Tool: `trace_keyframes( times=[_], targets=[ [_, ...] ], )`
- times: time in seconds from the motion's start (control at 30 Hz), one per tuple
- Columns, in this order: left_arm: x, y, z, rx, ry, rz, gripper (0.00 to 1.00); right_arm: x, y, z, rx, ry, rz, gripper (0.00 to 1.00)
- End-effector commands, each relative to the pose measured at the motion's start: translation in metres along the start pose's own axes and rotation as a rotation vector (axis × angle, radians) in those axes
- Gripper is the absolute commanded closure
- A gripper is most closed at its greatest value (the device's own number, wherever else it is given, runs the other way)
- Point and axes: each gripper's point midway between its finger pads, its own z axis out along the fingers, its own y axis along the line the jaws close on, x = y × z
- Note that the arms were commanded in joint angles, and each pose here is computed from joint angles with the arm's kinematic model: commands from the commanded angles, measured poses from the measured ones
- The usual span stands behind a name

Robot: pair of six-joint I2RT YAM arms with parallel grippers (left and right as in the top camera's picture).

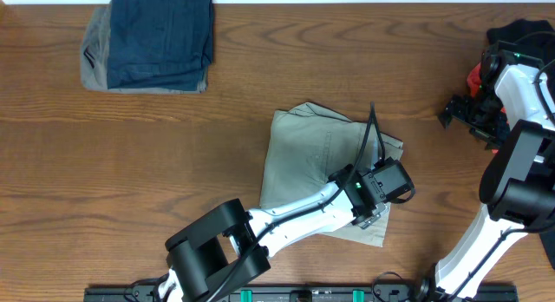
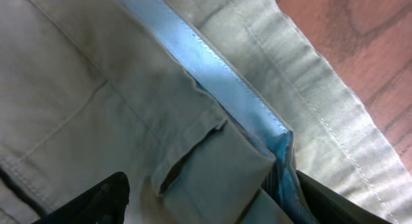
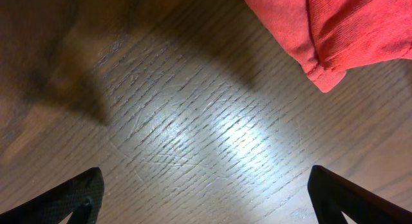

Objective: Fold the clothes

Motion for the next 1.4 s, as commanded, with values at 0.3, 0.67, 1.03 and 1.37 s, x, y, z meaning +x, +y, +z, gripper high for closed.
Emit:
trace_keyframes(
  times=[0.3,0.67,1.03,1.37],
  targets=[
    [0.006,-0.012,0.002,0.071,0.025,0.014,0.6,-0.006,-0.002,-0.003,0.004,-0.017,0.004,0.01],
    [0.001,0.01,-0.004,-0.028,0.007,0.012,0.94,-0.006,-0.002,-0.003,0.004,-0.017,0.004,0.01],
    [-0.026,0.119,-0.094,-0.184,-0.144,-0.213,0.94,-0.006,-0.002,-0.003,0.004,-0.017,0.004,0.01],
    [-0.003,0.237,-0.204,-0.32,-0.344,-0.506,0.94,-0.006,-0.002,-0.003,0.004,-0.017,0.004,0.01]
  ],
)
